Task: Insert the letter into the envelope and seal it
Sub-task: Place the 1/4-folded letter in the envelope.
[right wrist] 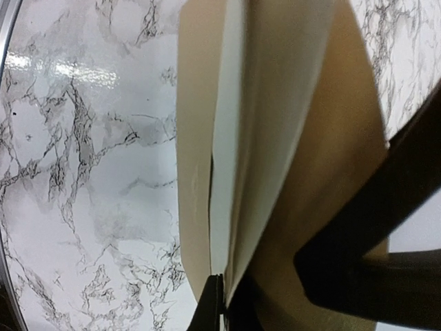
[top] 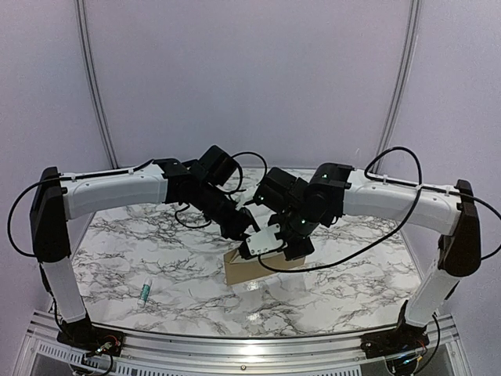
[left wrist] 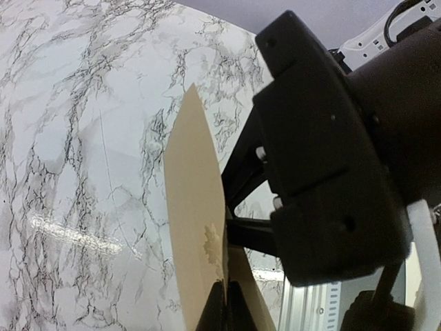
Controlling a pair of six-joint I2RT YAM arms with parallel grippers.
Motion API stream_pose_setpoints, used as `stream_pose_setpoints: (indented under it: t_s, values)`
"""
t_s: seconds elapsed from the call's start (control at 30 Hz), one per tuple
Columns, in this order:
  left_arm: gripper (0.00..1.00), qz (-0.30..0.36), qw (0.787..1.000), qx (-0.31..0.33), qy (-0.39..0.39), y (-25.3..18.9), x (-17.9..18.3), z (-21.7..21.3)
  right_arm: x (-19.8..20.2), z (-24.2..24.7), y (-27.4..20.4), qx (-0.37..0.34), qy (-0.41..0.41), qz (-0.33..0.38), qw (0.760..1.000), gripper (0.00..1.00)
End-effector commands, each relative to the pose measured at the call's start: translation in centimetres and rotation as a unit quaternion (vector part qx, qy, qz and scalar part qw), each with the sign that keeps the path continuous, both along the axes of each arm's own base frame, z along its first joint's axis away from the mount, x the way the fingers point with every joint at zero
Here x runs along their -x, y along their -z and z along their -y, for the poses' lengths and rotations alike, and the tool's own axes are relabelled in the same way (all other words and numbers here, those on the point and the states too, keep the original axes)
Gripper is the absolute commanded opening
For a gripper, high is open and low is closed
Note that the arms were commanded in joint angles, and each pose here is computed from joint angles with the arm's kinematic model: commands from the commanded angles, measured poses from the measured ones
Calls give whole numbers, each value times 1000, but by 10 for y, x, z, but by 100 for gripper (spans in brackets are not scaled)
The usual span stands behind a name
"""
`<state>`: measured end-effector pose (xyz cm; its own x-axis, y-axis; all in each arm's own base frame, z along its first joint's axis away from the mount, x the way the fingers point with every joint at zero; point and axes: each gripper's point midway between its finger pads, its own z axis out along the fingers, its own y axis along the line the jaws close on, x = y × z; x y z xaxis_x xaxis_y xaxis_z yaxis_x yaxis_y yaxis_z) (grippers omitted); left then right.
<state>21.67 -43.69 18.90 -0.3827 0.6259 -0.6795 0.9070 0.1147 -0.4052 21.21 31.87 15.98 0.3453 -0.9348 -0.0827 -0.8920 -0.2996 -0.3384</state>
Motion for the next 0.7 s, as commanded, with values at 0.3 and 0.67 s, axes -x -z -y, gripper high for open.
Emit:
stream_pose_setpoints:
  t_s: [0.3, 0.67]
  values:
    - [0, -13, 1000, 8, -6, -6, -7, 6, -8, 12, -5, 63, -17, 26, 998, 0]
    - [0, -17, 1000, 13, -1, -8, -7, 9, -10, 7, -9, 97, -34, 37, 994, 0]
